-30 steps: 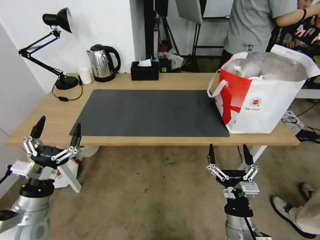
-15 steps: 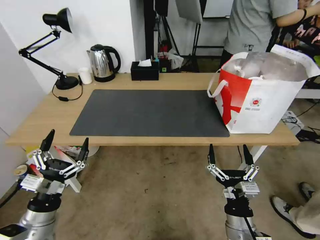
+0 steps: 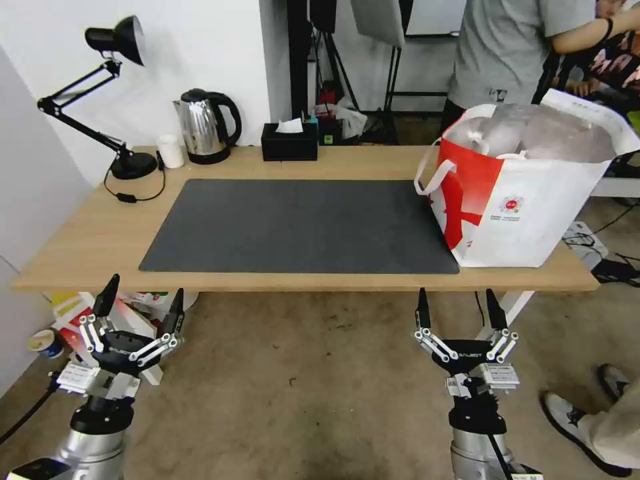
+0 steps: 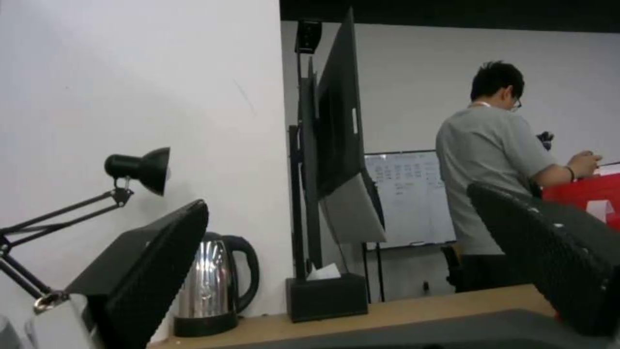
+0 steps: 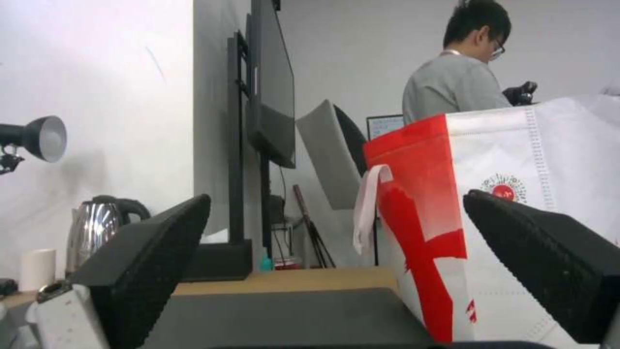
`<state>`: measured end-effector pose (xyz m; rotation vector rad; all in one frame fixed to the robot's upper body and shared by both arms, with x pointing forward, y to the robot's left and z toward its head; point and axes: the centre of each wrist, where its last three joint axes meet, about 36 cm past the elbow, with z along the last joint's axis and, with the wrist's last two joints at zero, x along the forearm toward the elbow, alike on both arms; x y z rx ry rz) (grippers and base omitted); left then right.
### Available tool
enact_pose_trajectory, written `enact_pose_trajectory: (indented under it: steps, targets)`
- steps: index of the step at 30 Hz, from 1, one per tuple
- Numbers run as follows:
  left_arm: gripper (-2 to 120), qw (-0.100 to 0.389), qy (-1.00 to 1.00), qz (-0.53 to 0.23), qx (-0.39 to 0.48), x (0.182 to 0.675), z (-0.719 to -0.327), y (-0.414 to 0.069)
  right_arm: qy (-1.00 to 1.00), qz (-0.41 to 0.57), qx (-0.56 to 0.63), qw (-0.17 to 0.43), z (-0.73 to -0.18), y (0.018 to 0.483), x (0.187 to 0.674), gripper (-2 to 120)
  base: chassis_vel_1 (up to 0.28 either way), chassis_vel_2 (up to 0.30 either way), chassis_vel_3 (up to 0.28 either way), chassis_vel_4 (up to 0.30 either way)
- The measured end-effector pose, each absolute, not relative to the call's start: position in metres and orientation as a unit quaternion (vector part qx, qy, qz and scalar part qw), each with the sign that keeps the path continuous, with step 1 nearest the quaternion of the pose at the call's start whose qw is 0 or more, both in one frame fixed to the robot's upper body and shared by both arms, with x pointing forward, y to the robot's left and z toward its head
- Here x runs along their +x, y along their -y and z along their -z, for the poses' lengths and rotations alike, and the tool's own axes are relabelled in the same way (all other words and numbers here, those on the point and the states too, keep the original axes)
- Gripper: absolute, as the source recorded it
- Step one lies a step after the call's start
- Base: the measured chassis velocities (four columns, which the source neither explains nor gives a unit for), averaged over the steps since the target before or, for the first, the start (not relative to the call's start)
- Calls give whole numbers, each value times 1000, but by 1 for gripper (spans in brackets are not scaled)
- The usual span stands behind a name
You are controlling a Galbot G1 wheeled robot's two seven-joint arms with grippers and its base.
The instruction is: Pick up the trash from the table and place it into the takeout bag.
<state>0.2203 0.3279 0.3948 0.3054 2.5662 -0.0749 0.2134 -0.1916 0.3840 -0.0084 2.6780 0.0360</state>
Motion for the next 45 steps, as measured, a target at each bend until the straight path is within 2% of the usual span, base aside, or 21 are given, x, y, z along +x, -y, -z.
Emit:
enact_pose_trajectory:
  steps: [25, 45]
  targets:
    - [100, 280, -956, 43, 76, 211, -370, -328, -973, -13, -3, 230, -384, 192, 213, 100, 0, 0, 0, 0]
    - [100, 286, -954, 42, 74, 212, -367, -332, -973, -13, -3, 230, -384, 192, 213, 100, 0, 0, 0, 0]
